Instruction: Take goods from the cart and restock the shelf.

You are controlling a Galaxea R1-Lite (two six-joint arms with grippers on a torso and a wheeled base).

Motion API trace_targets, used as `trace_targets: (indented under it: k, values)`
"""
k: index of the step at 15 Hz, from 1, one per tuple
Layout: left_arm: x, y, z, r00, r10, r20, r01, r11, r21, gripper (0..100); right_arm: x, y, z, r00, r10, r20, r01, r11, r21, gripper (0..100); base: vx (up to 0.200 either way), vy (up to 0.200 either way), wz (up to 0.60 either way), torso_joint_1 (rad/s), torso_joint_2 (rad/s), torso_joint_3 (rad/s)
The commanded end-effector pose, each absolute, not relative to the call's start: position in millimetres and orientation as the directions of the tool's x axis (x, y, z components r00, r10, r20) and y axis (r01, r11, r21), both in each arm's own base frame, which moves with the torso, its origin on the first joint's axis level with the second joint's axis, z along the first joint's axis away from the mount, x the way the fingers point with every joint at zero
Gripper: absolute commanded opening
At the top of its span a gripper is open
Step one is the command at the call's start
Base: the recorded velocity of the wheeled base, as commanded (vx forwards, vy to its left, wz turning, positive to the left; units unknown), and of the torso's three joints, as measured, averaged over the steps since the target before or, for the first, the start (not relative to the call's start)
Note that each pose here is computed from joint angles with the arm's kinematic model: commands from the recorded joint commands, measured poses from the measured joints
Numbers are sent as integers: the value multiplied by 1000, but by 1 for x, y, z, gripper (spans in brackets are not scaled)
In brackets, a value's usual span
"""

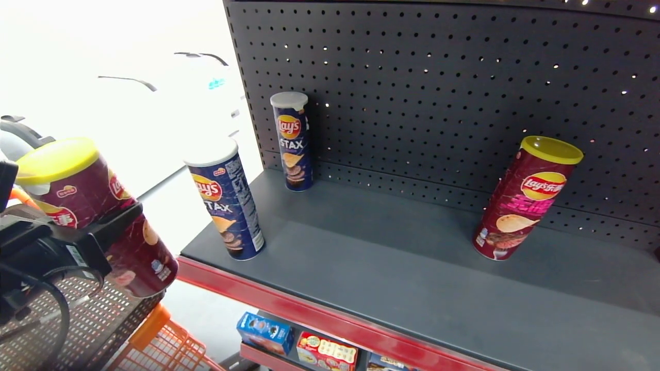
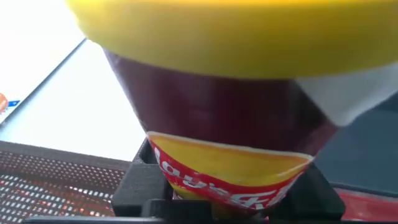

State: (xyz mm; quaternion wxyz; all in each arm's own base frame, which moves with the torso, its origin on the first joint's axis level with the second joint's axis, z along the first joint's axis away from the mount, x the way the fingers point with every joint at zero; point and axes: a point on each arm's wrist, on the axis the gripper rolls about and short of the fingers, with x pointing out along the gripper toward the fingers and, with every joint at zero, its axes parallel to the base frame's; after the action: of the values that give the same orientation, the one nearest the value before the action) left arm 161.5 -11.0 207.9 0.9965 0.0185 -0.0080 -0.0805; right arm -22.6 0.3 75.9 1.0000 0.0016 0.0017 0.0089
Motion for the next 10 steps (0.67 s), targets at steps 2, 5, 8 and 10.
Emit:
trace_targets:
  k: [2, 5, 8, 10]
  values:
    - [149, -27, 216, 962, -266, 58, 264, 964, 40, 0, -23, 0, 76, 1000, 18, -5, -18, 1000, 3, 100, 0, 0, 0, 0, 0, 0]
    - [142, -37, 215, 943, -326, 60, 324, 945, 41, 0, -23, 0, 76, 1000, 18, -5, -18, 1000, 3, 100, 0, 0, 0, 0, 0, 0]
    - [129, -44, 216, 915, -394, 81, 392, 919, 41, 0, -23, 0, 76, 1000, 18, -5, -18, 1000, 3, 100, 0, 0, 0, 0, 0, 0]
    - [126, -56, 216, 875, -477, 79, 476, 879, 32, 0, -23, 0, 76, 1000, 18, -5, -18, 1000, 3, 100, 0, 0, 0, 0, 0, 0]
